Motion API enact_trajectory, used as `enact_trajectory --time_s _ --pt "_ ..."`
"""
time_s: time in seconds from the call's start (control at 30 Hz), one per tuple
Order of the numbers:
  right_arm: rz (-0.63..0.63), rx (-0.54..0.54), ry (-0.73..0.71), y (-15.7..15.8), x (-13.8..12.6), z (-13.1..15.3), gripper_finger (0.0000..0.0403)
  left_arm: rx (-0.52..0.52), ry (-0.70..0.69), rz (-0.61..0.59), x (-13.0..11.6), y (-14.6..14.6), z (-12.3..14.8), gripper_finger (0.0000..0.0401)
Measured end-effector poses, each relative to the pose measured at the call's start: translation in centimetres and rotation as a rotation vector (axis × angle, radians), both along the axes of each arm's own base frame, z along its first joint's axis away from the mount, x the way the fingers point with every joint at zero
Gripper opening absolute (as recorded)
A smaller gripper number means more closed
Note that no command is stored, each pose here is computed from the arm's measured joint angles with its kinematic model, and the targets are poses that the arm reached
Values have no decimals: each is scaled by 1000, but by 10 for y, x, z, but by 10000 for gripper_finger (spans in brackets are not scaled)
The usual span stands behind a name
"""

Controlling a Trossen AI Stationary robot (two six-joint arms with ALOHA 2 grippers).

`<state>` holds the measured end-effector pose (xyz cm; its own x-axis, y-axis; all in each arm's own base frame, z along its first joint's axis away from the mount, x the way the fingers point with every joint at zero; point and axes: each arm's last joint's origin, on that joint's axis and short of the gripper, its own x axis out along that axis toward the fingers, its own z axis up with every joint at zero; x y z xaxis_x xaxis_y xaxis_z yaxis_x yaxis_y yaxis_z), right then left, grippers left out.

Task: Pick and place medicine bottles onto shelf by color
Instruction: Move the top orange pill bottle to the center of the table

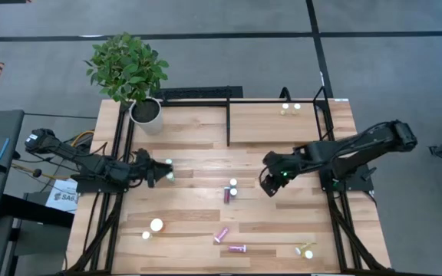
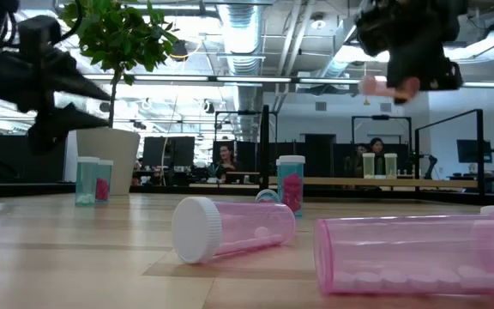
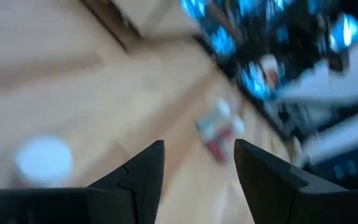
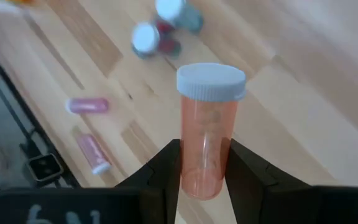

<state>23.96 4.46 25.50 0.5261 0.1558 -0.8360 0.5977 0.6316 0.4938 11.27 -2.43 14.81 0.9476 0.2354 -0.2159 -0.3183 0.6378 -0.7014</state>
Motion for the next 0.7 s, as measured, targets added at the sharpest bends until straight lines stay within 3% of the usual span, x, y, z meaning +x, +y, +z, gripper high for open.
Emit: enact_trajectory --time_s 0.2,0.4,0.7 --pt "42 -41 -111 -2 -17 22 127 28 -70 226 -1 6 6 180" --pt "65 -50 -153 -3 -26 31 127 -105 -147 210 0 5 10 180" --pt "82 -62 -145 -3 -25 29 127 -210 -180 211 0 4 10 180"
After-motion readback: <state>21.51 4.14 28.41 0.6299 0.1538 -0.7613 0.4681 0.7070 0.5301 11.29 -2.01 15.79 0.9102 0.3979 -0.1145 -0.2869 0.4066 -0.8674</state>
